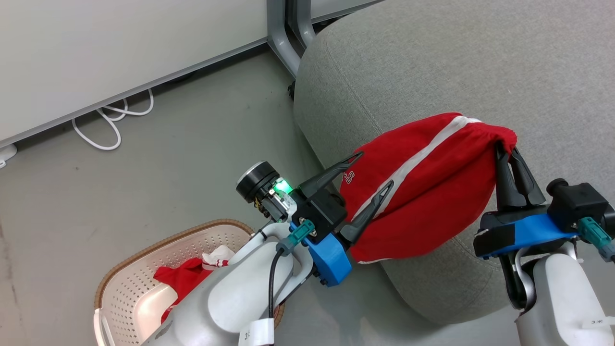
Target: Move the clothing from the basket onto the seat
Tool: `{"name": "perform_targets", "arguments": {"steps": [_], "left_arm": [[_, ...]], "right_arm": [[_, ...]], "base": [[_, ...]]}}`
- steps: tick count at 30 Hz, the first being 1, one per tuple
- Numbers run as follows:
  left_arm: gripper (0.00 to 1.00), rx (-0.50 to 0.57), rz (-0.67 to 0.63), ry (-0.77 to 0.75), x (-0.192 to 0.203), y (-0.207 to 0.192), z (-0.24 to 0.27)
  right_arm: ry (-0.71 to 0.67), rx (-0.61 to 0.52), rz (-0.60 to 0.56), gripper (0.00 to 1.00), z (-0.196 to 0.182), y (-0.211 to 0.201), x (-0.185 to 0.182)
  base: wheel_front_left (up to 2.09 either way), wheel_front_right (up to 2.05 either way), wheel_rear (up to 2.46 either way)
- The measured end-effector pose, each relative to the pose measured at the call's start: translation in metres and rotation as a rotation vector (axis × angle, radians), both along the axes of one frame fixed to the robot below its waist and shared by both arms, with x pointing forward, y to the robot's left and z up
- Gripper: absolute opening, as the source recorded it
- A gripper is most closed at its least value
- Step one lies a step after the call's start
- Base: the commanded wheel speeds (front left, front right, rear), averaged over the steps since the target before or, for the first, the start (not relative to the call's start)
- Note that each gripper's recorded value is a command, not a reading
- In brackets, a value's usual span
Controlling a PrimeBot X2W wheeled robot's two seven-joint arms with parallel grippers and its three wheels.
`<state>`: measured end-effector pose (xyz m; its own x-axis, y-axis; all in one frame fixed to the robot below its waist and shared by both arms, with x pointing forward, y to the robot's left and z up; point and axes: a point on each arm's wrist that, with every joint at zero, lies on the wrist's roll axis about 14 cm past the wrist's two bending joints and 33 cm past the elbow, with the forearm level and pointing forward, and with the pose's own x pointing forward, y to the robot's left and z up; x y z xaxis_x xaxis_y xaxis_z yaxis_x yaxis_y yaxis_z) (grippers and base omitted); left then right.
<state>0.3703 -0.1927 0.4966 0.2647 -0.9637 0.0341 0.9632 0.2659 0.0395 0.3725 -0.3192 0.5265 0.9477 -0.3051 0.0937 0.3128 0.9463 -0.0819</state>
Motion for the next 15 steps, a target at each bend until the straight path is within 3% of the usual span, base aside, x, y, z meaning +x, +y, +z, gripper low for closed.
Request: {"name": "perform_targets", "arguments": {"steps": [8,15], "left_arm": [[1.0,-0.008,0.002,0.013,0.004,0.001,-0.003],[1.0,-0.039,0.018,-0.002,0.031,0.002,-0.007]], "right_arm": [[-0.015,-0.001,-0.001,0.0,0.004,-0.001,0.007],[-0.124,-0.077,-0.001,0.0,0.048,-0.013,0.052]], "base": [[0.0,0.0,0.0],[0.0,0.0,0.0]]}}
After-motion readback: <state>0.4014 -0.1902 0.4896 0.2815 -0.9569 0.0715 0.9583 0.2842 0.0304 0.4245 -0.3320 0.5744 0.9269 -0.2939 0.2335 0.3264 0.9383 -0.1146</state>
